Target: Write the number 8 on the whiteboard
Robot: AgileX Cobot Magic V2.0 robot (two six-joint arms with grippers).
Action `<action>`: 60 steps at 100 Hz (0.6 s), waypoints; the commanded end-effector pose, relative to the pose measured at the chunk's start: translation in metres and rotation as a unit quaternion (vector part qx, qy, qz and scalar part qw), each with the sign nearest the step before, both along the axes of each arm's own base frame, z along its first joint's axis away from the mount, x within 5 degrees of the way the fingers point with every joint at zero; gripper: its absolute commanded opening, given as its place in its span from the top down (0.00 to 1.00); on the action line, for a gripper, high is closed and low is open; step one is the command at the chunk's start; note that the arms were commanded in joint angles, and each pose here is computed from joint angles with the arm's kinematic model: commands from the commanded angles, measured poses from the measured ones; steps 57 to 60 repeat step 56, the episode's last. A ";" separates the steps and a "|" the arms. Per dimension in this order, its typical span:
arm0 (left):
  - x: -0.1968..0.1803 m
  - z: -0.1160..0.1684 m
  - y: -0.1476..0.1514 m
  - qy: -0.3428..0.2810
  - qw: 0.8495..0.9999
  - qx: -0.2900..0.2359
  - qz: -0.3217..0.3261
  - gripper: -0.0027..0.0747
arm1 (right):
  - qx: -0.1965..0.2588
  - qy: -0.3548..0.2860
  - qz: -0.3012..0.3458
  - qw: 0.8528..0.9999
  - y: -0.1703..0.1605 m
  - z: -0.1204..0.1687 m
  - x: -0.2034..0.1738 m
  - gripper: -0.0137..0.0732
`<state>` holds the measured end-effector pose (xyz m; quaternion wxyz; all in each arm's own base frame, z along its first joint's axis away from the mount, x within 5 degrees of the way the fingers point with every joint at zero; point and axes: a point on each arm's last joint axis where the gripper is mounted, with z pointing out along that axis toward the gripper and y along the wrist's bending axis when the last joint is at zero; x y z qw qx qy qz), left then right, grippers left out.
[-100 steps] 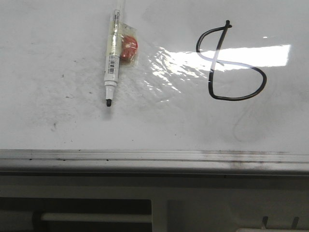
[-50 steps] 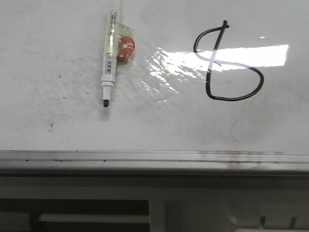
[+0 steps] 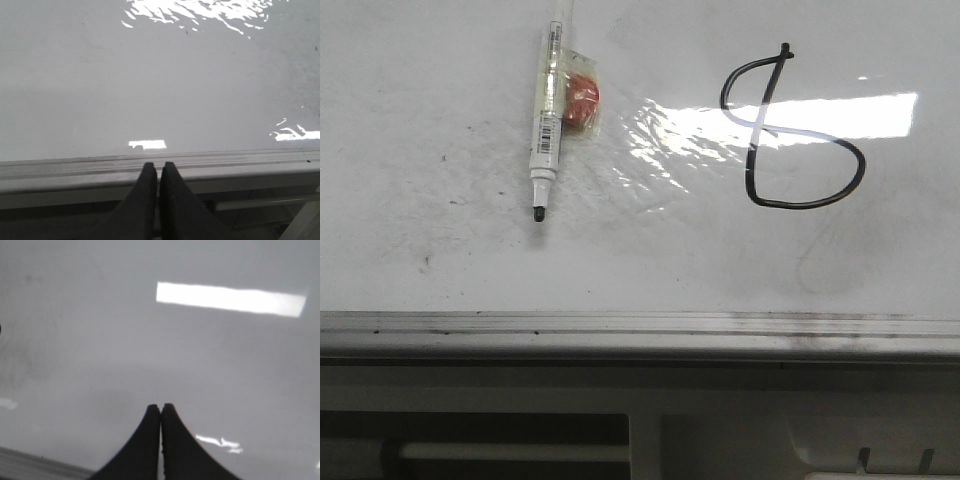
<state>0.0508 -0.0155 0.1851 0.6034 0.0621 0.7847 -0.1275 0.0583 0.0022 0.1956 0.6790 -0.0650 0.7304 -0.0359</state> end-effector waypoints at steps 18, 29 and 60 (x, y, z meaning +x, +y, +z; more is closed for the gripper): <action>0.000 -0.009 0.000 -0.008 1.000 -0.015 0.002 0.99 | 0.002 0.064 -0.005 0.998 -0.001 -0.016 -0.005 0.89; 0.000 -0.009 0.000 -0.008 1.000 -0.015 0.002 0.99 | 0.002 0.064 -0.005 0.998 -0.001 -0.016 -0.005 0.89; 0.000 -0.009 0.000 -0.008 1.000 -0.015 0.002 0.99 | 0.002 0.064 -0.005 0.998 -0.001 -0.016 -0.005 0.89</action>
